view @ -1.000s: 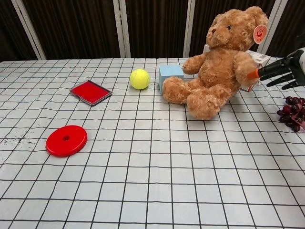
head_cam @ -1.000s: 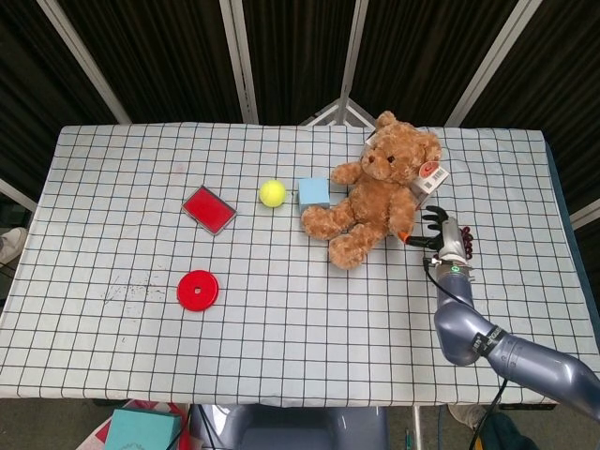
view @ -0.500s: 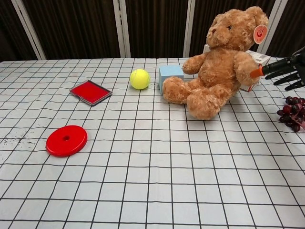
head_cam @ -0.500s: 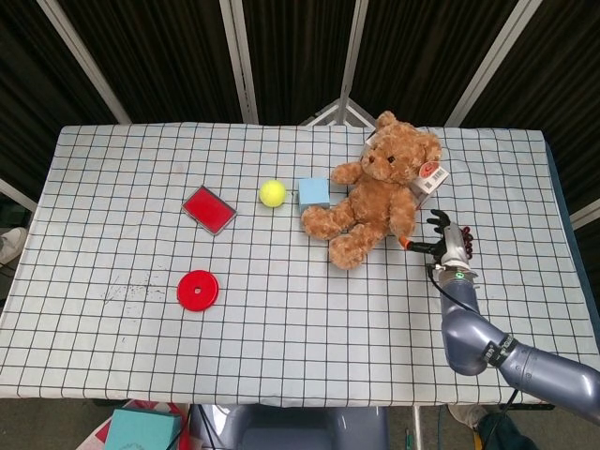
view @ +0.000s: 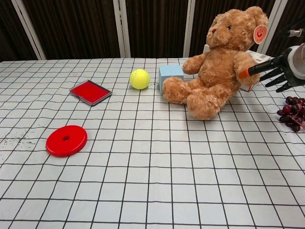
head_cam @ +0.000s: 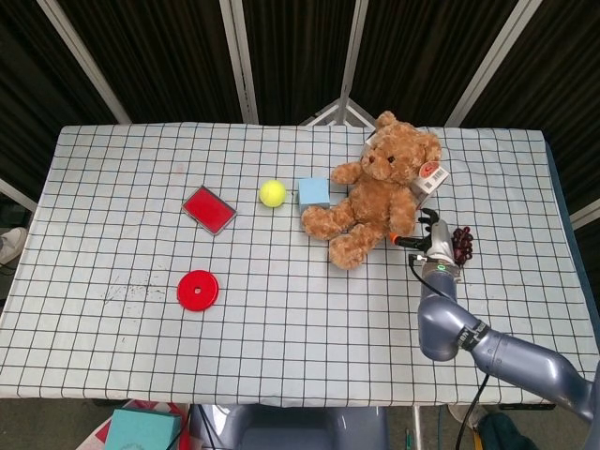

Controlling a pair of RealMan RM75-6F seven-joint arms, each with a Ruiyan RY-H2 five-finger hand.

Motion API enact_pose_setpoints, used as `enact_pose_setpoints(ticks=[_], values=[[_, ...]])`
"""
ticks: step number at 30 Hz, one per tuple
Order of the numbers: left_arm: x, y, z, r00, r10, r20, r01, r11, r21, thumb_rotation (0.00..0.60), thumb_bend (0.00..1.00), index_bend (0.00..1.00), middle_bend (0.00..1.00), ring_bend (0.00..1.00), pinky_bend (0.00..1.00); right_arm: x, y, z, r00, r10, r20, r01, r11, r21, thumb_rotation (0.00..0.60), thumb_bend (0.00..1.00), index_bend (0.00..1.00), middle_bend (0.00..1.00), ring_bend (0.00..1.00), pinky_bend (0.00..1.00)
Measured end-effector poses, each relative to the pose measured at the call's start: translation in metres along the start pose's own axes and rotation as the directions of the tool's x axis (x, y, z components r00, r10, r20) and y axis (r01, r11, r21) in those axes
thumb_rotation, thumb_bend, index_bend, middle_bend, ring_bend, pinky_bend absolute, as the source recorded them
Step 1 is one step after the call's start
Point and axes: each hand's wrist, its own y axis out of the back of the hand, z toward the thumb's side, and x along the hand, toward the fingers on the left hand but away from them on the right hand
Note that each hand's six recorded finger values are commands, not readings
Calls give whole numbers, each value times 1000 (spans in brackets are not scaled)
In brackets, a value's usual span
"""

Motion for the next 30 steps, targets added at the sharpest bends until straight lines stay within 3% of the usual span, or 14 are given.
enact_pose_setpoints(ticks=[4, 7, 11, 14, 24, 30], values=[[1, 0, -1, 1000, -1, -1, 1, 1000, -2, 600, 187, 267, 13, 12, 139, -3, 0, 1, 1000, -28, 8, 28, 1000, -4, 600, 221, 148, 177, 139, 0], [1, 0, -2, 1000, -2, -2, 2, 1000, -2, 600, 187, 268, 13, 12, 139, -6, 1, 2, 999, -45, 13, 45, 999, -21, 600, 221, 247, 242, 219, 6], [1, 0, -2, 1000, -2, -3, 2, 1000, -2, 600, 187, 268, 13, 12, 139, -10, 6, 1, 997, -76, 12, 76, 996, -37, 600, 220, 410, 345, 323, 86], [1, 0, -2, 1000, -2, -4, 2, 1000, 1, 600, 187, 269, 13, 12, 139, -14, 12, -2, 995, -103, 15, 104, 994, -42, 600, 219, 474, 385, 358, 128], [1, -2, 0, 1000, -2, -11, 2, 1000, 12, 600, 187, 271, 13, 12, 139, -24, 22, -16, 992, -122, 24, 123, 990, -63, 600, 257, 580, 458, 406, 163], [2, -2, 0, 1000, -2, -14, 2, 1000, 14, 600, 187, 271, 13, 12, 139, -26, 22, -14, 993, -114, -39, 110, 990, -91, 600, 275, 686, 523, 443, 188]])
